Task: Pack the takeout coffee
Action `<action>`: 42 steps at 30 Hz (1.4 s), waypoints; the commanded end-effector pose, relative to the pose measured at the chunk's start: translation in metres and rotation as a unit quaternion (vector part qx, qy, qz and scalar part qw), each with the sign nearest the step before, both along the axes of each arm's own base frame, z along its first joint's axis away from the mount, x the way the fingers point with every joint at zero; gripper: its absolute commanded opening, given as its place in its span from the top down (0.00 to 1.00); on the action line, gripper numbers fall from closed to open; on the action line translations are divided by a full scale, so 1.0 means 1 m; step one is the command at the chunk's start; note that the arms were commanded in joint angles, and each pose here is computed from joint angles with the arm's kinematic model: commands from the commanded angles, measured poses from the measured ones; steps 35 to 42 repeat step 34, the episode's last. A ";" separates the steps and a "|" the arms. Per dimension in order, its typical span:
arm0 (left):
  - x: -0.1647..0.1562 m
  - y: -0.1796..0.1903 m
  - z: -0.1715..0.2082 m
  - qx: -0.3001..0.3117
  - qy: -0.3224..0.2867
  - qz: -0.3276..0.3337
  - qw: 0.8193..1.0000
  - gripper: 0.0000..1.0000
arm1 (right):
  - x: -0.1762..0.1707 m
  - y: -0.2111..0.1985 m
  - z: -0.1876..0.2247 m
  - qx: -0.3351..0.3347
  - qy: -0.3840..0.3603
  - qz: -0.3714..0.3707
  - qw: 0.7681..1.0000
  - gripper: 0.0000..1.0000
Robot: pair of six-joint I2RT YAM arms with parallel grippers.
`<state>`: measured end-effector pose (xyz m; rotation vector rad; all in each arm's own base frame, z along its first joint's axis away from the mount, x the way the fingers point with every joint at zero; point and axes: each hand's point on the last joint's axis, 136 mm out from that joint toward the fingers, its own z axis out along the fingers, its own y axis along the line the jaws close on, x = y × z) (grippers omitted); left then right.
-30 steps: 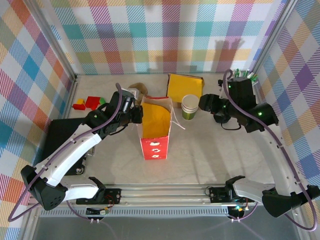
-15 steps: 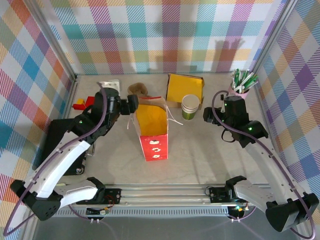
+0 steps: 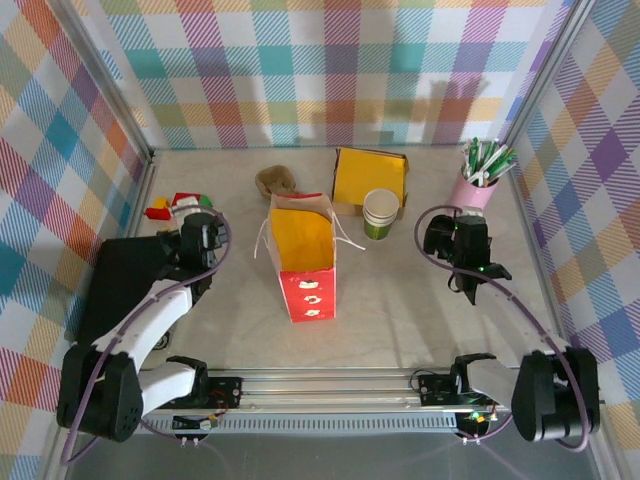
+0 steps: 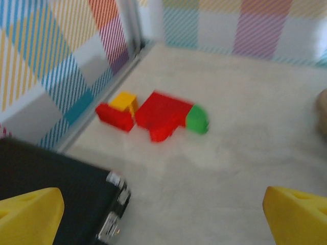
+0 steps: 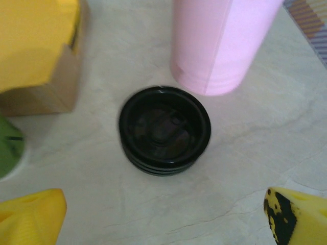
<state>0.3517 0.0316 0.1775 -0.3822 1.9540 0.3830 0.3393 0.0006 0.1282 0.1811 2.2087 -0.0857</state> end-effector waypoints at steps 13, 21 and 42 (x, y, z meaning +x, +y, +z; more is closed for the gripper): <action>0.029 -0.018 -0.079 -0.052 -0.072 -0.112 0.990 0.00 | 0.047 0.030 -0.020 0.015 -0.159 0.137 0.978 0.01; 0.034 -0.015 -0.088 -0.052 -0.065 -0.102 0.991 0.00 | 0.057 0.024 -0.037 0.026 -0.133 0.123 0.983 0.01; 0.042 -0.019 -0.091 -0.047 -0.043 -0.109 0.992 0.00 | 0.058 0.023 -0.036 0.027 -0.134 0.123 0.983 0.01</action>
